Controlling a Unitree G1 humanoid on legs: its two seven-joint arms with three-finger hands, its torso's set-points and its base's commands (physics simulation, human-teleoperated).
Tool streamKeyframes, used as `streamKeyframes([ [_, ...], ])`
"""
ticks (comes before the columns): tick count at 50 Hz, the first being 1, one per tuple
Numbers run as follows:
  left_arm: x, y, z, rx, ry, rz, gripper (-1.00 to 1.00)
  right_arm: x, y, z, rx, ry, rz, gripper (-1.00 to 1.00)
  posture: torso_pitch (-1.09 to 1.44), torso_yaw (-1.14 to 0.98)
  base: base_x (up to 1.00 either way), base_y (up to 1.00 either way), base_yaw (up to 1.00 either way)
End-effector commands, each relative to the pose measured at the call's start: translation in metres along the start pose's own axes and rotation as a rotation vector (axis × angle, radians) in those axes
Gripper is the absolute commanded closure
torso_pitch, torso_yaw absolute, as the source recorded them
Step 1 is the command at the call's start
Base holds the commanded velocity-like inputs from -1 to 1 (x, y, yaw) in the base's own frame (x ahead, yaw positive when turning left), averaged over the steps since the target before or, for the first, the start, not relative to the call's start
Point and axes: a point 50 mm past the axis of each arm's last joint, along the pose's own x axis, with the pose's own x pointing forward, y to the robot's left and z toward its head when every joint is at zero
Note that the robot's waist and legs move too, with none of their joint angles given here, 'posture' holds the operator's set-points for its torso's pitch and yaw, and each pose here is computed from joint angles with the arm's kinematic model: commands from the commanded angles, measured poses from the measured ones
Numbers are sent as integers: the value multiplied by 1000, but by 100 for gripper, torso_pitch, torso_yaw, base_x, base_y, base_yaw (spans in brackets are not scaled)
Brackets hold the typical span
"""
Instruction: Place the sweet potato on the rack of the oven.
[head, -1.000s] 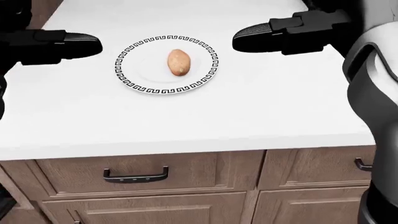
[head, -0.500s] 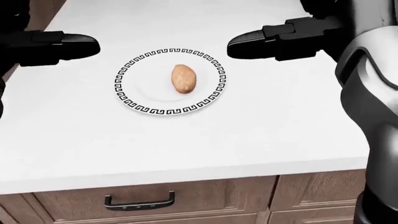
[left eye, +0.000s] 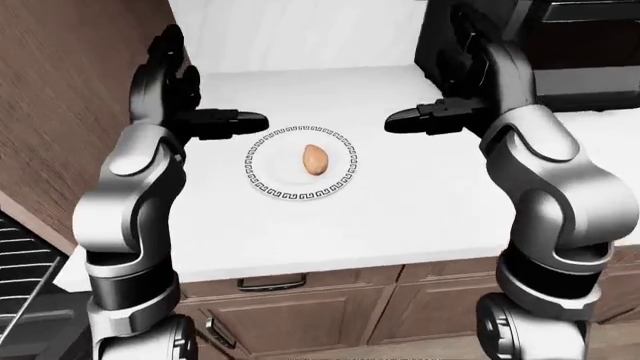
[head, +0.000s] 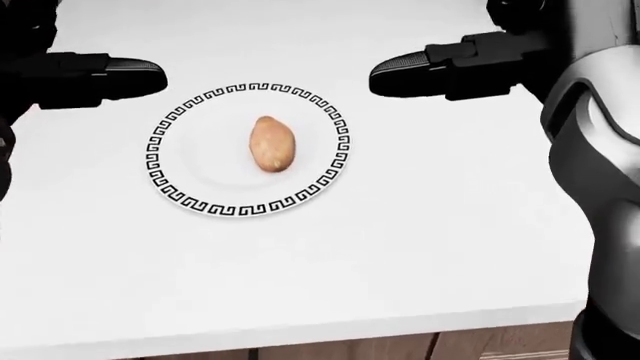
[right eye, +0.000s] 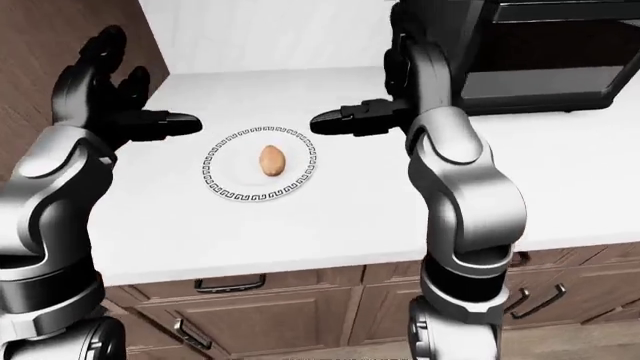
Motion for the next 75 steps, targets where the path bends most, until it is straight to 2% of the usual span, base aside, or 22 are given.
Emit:
streamKeyframes([
  [1,-1,-1,18,2,-80,0,-100,-2,-2,19,-6,-92,-7,-100,0,0,1,0,0],
  [25,-1,-2,17,0,-76,0,-100,-2,0,19,-13,-89,5,-100,0,0,0,0,0],
  [33,-1,-1,18,-3,-81,1,-100,4,10,18,-24,-85,33,-100,0,0,0,0,0],
  [39,-1,1,20,-7,-83,6,-100,21,29,17,-86,-45,105,-100,0,0,0,0,0],
  [48,-2,4,21,-13,-86,13,-100,47,47,23,-111,-19,201,-100,0,0,0,0,0],
  [50,-2,4,21,-14,-86,14,-100,51,55,23,-132,-5,259,-100,0,0,0,0,0],
  [52,-2,4,21,-14,-86,14,-100,55,59,19,-148,0,278,-100,0,0,0,0,0],
  [56,-2,5,21,-14,-86,15,-100,56,75,13,-139,10,384,-100,0,0,0,0,0],
  [59,-2,5,21,-14,-86,16,-100,58,81,15,-147,8,419,-100,0,0,0,0,0],
  [61,-2,6,21,-14,-86,17,-100,58,87,17,-174,-7,475,-100,0,0,0,0,0],
  [65,-2,6,21,-15,-86,17,-100,61,91,13,-187,-9,502,-100,0,0,0,0,0],
  [69,-2,6,21,-15,-86,17,-100,62,97,2,-213,22,556,-100,0,0,0,0,0],
  [75,-2,6,22,-14,-85,19,-100,61,99,1,-223,31,586,-100,0,0,0,0,0],
])
